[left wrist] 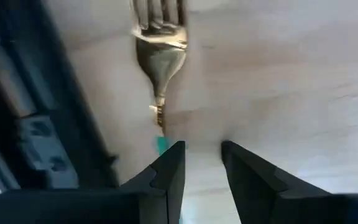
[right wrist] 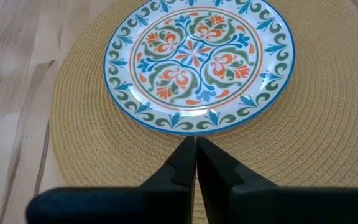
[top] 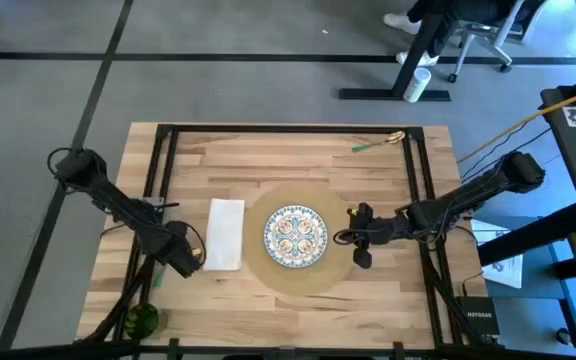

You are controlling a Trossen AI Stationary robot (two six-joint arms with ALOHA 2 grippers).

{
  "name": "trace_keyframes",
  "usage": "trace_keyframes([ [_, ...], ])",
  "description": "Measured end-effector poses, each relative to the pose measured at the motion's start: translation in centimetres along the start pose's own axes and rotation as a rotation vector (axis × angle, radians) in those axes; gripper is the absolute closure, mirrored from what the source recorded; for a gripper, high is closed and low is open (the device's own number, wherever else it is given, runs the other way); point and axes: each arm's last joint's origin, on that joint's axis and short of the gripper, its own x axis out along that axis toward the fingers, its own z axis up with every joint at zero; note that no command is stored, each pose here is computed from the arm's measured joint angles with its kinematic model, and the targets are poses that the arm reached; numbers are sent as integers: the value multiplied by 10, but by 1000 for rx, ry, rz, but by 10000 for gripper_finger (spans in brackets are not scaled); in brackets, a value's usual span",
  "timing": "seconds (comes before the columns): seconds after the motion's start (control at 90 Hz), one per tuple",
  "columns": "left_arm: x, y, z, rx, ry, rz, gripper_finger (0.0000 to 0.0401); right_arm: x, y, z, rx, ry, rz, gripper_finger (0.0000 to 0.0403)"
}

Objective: Set table place
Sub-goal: Put the green fork on top of the white table napkin

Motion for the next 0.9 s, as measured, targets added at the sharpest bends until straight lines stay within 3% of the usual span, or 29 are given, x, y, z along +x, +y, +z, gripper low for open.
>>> trace_keyframes([
  [0.111, 2, 3, 1, -46, 1, 25, 303, 0, 0, 0, 4, 4, 7, 403],
  [0.278, -7, 0, -1, -18, -5, 37, 303, 0, 0, 0, 5, 4, 8, 403],
  [0.533, -30, 2, -3, -8, -47, 148, 303, 0, 0, 0, 7, 4, 8, 403],
  [0.9, -19, 7, 1, -5, -55, 156, 303, 0, 0, 0, 7, 4, 8, 403],
])
